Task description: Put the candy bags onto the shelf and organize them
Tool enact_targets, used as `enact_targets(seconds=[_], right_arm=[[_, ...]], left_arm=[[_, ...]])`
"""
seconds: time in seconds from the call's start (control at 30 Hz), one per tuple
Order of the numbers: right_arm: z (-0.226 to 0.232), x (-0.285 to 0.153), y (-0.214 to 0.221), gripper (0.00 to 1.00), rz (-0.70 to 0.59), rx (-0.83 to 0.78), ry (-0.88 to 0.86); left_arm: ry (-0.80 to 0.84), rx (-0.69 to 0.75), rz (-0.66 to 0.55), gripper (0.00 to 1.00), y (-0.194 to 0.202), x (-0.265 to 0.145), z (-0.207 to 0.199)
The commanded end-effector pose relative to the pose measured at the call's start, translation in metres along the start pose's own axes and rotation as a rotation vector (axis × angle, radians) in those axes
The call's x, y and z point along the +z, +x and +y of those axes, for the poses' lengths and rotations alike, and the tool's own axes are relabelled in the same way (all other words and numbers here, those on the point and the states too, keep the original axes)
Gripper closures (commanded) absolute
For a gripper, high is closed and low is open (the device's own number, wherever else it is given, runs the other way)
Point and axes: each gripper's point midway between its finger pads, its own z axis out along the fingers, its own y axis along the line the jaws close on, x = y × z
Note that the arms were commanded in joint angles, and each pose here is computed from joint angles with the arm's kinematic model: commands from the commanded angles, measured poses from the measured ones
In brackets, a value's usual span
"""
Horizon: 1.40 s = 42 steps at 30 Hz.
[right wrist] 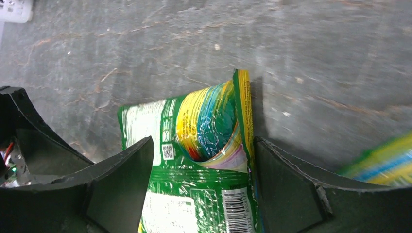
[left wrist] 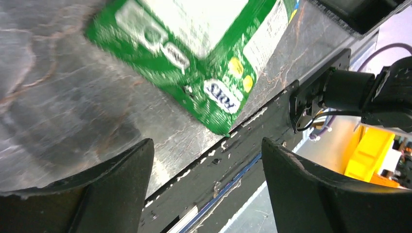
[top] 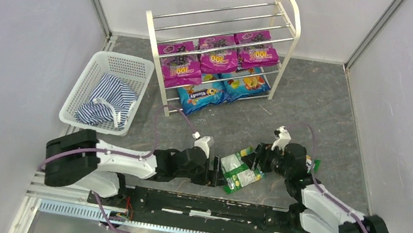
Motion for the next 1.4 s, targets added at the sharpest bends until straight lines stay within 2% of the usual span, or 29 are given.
enact_targets(seconds=[0.0, 0.23, 0.33, 0.43, 0.53, 0.7, 0.8, 0.9, 1.07, 1.23, 1.37], right_arm=[[0.047, 0.024, -0.038, 0.19, -0.074, -0.047, -0.107], [0.146, 0.076, -0.044, 0.21, 0.042, -0.107, -0.304], [0.141, 0.079, -0.048, 0.2, 0.054, -0.159, -0.247], [0.109, 0.066, -0.041, 0.18, 0.086, -0.237, -0.096], [0.078, 0.04, -0.023, 0.16, 0.111, -0.27, 0.005], [0.049, 0.004, 0.023, 0.16, 0.177, -0.196, 0.049], [0.045, -0.005, 0.045, 0.18, 0.187, -0.119, 0.016], [0.05, -0.004, 0.051, 0.22, 0.158, -0.058, -0.039], [0.074, 0.011, 0.037, 0.23, 0.14, -0.041, -0.125], [0.119, 0.044, 0.006, 0.27, 0.13, -0.024, -0.268], [0.132, 0.073, -0.013, 0.27, 0.157, -0.082, -0.266]], left_arm=[[-0.07, -0.004, -0.134, 0.12, -0.027, -0.023, 0.005], [-0.152, -0.024, -0.228, 0.08, -0.034, -0.064, 0.039], [-0.126, -0.051, -0.259, 0.05, -0.035, -0.076, 0.043], [-0.077, -0.064, -0.268, 0.0, -0.033, -0.08, 0.042], [-0.033, -0.053, -0.25, 0.0, -0.03, -0.076, 0.035], [-0.051, 0.009, -0.186, 0.0, -0.025, -0.054, 0.028], [-0.034, 0.032, -0.17, 0.0, -0.027, -0.039, 0.016], [-0.005, 0.027, -0.151, 0.01, -0.023, -0.027, 0.011], [0.013, 0.006, -0.121, 0.06, -0.017, -0.017, 0.013], [0.013, -0.048, -0.157, 0.07, -0.022, -0.024, 0.022], [-0.009, -0.069, -0.193, 0.04, -0.027, -0.035, 0.03]])
